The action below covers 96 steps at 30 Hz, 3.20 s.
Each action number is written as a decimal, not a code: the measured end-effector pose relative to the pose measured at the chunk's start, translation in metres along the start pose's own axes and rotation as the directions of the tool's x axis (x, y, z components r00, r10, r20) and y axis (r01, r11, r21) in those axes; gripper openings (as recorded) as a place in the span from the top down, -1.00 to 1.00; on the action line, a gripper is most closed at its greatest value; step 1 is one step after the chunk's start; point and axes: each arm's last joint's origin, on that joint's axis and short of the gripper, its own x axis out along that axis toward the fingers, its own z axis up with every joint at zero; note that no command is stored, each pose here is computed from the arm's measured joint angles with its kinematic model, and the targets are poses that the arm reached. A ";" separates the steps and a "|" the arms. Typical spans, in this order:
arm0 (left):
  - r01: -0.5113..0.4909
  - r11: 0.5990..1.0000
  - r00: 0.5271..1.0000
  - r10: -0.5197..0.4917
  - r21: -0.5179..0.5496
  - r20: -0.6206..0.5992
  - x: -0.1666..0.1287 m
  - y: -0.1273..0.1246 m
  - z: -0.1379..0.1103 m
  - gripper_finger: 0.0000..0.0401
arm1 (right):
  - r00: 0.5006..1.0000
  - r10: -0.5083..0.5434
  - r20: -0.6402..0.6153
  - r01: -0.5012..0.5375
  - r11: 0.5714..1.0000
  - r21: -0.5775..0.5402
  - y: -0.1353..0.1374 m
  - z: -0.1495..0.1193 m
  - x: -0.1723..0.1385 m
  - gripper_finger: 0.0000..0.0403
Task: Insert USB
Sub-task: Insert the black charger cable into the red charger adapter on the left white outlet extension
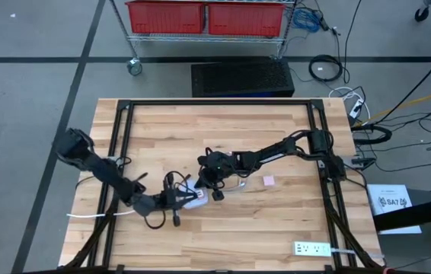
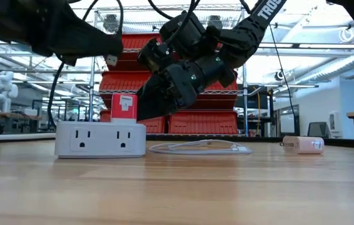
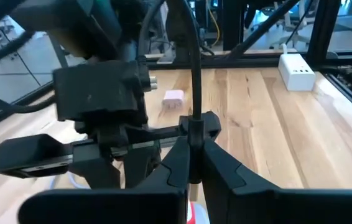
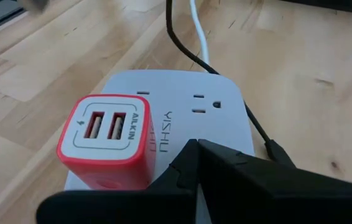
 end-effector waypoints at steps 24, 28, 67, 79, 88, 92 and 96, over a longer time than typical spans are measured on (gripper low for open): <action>-0.114 0.993 0.992 0.116 -0.040 0.050 0.022 -0.004 -0.039 0.88 | 1.000 0.001 -0.002 -0.001 1.000 0.000 0.000 0.000 0.000 1.00; -0.116 0.991 0.991 0.120 -0.073 0.058 0.023 -0.004 -0.041 0.88 | 1.000 0.002 -0.003 -0.002 1.000 0.000 0.000 -0.001 0.000 1.00; -0.121 0.988 0.989 0.128 -0.100 0.071 0.022 -0.006 -0.042 0.88 | 1.000 0.004 -0.004 -0.004 1.000 -0.004 0.000 -0.001 0.000 1.00; -0.114 0.986 0.991 0.122 -0.122 0.056 0.026 -0.006 -0.051 0.88 | 1.000 0.008 -0.005 -0.008 1.000 -0.003 0.000 -0.001 0.000 1.00; -0.126 0.988 0.991 0.129 -0.087 0.031 0.025 -0.008 -0.057 0.88 | 1.000 0.008 -0.009 -0.008 1.000 -0.002 0.000 -0.001 0.000 1.00; -0.138 0.987 0.990 0.139 -0.082 0.008 0.023 -0.010 -0.061 0.88 | 1.000 0.004 -0.010 -0.005 1.000 -0.002 0.000 -0.001 0.000 1.00; -0.139 0.987 0.990 0.140 -0.081 0.004 0.023 -0.010 -0.061 0.88 | 1.000 0.004 -0.011 -0.004 1.000 -0.002 0.000 -0.001 0.000 1.00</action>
